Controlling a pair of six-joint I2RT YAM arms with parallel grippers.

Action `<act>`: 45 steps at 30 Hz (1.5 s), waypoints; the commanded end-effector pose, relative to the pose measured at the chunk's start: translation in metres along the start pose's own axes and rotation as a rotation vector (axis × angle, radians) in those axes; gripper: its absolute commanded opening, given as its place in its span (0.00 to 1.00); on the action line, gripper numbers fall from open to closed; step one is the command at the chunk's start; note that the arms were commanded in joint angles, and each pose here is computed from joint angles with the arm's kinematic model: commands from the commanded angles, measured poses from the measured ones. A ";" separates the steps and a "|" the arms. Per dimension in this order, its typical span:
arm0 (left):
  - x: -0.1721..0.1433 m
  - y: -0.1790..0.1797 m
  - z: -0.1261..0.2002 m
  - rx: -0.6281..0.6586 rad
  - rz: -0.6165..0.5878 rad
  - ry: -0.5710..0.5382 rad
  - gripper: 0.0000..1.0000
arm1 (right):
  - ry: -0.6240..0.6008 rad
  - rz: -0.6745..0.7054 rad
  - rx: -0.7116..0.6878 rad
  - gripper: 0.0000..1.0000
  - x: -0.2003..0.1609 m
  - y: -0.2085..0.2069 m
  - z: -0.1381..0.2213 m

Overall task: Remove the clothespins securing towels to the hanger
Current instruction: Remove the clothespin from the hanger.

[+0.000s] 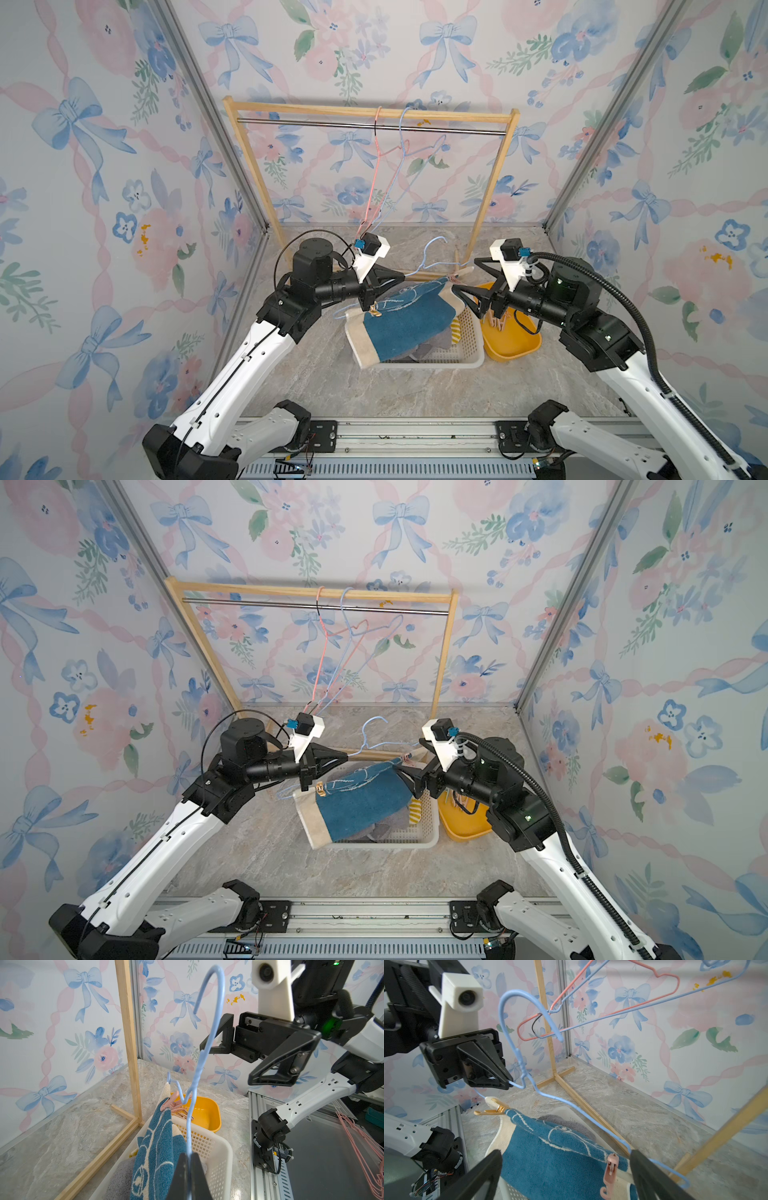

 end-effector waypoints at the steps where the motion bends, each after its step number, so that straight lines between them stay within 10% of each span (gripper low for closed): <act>1: 0.004 0.006 -0.001 0.023 0.010 -0.018 0.00 | -0.013 0.059 0.092 0.98 -0.001 0.016 -0.007; 45: -0.020 0.034 -0.023 0.003 0.193 0.048 0.00 | 0.021 0.797 0.297 0.83 -0.090 0.124 -0.118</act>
Point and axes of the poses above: each gripper's point midway between its finger pads, its own z axis back along the fingers, its own y axis along the line the jaws close on, x = y × z, the point moved 1 cm from there along z, back along the fingers
